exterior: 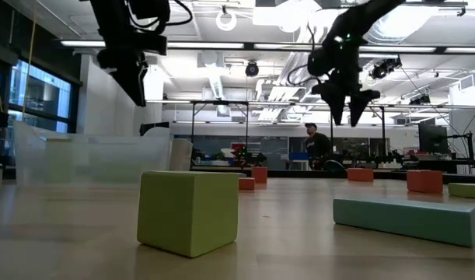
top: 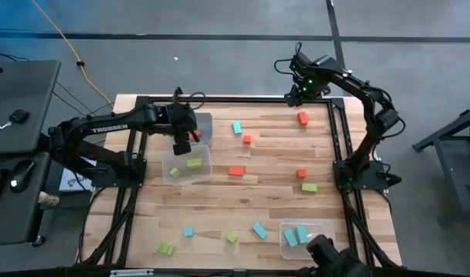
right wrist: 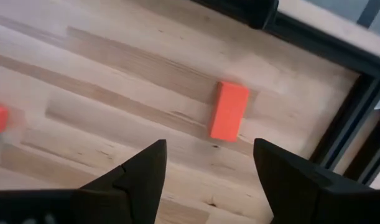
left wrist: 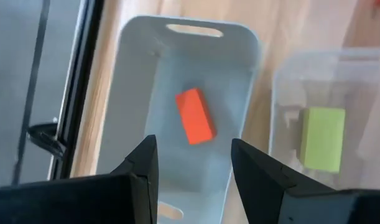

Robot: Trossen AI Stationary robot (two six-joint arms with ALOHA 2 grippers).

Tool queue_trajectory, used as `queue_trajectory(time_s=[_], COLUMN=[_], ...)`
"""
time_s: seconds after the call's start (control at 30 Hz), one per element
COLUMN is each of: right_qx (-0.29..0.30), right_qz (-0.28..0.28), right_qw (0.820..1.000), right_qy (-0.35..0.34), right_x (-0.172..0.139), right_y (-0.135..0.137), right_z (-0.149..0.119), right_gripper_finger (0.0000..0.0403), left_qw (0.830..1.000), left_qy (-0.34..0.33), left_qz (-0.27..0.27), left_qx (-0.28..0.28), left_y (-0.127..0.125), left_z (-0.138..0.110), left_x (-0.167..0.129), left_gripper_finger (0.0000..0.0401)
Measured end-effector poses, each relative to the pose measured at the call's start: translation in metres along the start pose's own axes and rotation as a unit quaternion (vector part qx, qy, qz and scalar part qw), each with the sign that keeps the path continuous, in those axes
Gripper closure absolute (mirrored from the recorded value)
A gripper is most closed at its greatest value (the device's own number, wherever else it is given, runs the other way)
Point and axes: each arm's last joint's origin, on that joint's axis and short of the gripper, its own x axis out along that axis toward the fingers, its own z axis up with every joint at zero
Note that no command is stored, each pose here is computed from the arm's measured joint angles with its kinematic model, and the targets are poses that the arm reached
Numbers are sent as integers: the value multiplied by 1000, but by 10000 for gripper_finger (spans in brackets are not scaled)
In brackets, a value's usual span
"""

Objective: Sort & place blocks by color
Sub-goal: Put the orange block into the gray bin

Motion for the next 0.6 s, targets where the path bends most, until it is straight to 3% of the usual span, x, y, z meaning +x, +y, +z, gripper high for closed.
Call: queue_trajectory(time_s=[0.13, 0.33, 0.6], right_qx=[18, 15, 23], right_qz=[-8, -35, -12], right_qw=[999, 994, 996], right_qy=[42, 102, 80], right_x=[22, 64, 95], right_y=[-6, -19, -21], right_z=[7, -5, -14], right_gripper_finger=[171, 171, 171], left_qw=[998, 994, 991], left_qy=[-26, -65, -65], left_qz=[9, 1, 6], left_qx=[-58, -89, -121], left_y=[8, 17, 26], left_z=[1, 1, -1], left_x=[-4, -10, -9], left_gripper_finger=[268, 268, 268])
